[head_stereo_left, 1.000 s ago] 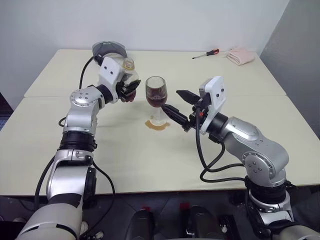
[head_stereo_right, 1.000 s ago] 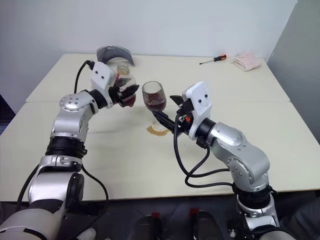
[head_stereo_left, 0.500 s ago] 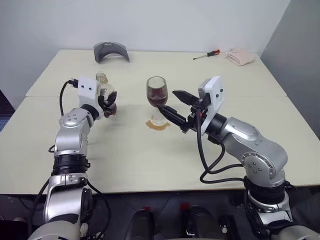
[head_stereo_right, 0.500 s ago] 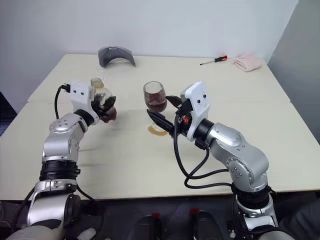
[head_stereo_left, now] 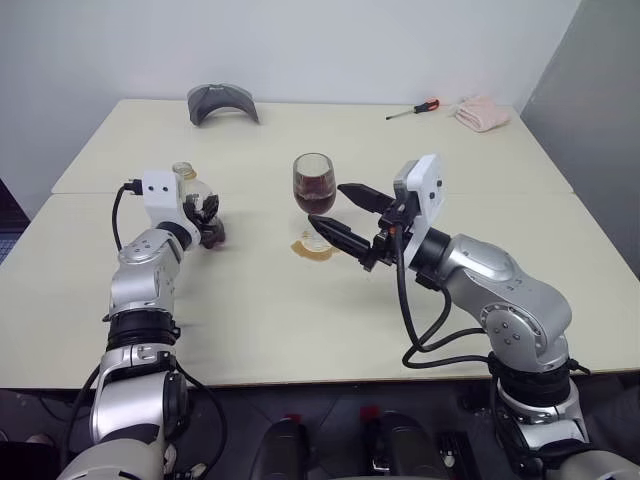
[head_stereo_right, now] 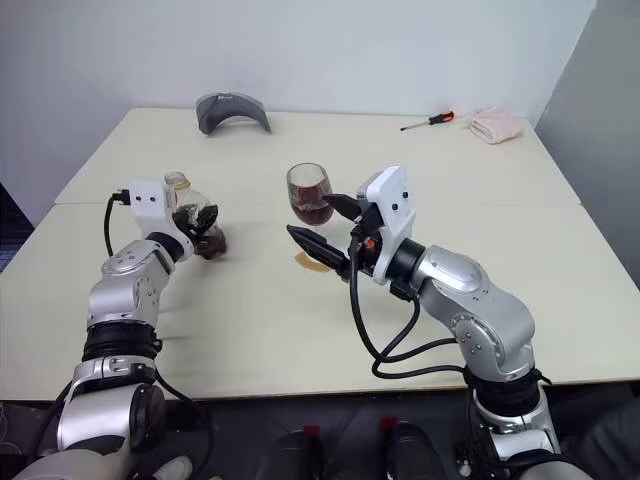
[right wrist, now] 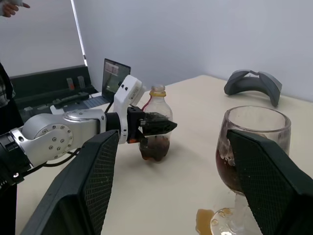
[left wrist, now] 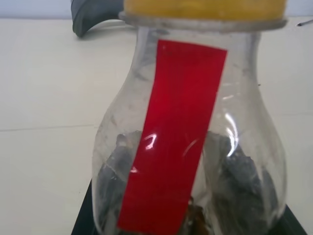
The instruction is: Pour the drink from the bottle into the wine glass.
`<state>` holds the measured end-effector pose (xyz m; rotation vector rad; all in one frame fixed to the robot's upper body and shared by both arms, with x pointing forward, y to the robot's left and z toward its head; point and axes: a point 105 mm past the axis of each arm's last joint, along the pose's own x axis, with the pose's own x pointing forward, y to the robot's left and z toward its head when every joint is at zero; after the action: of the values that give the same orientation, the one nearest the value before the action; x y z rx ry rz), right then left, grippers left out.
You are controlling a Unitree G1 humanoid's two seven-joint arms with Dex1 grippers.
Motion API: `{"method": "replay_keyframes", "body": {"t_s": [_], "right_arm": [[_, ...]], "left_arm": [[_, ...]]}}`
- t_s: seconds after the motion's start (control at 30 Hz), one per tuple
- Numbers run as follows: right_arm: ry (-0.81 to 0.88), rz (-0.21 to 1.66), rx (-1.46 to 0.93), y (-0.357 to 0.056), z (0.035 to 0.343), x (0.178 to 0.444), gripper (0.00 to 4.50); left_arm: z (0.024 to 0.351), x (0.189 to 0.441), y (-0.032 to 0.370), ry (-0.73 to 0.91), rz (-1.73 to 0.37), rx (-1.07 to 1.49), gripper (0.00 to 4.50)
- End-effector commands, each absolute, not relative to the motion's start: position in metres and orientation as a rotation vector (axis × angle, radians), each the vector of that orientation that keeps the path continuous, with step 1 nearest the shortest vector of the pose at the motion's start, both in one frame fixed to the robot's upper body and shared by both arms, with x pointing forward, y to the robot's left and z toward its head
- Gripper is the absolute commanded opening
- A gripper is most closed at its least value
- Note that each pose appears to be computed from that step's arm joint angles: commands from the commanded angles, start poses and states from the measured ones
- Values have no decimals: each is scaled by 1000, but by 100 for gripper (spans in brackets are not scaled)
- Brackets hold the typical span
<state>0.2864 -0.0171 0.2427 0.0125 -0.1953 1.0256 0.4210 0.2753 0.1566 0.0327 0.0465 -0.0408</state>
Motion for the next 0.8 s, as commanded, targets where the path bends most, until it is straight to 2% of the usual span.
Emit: {"method": "replay_keyframes", "body": {"t_s": [0.03,0.63,0.67,0.7,0.8], "right_arm": [[-238,1021,1,-19,249,284,378],[-250,978,-2,-23,250,292,378],[-249,977,-3,-23,250,292,378],[-249,977,-4,-23,250,292,378],[-246,978,-6,-24,249,292,378]], "left_arm": [[177,424,277,-24,-28,49,165],[175,428,270,-55,-56,90,165],[176,427,271,-57,-56,91,231],[176,427,270,-59,-58,90,246],[178,426,269,-63,-62,89,345]]}}
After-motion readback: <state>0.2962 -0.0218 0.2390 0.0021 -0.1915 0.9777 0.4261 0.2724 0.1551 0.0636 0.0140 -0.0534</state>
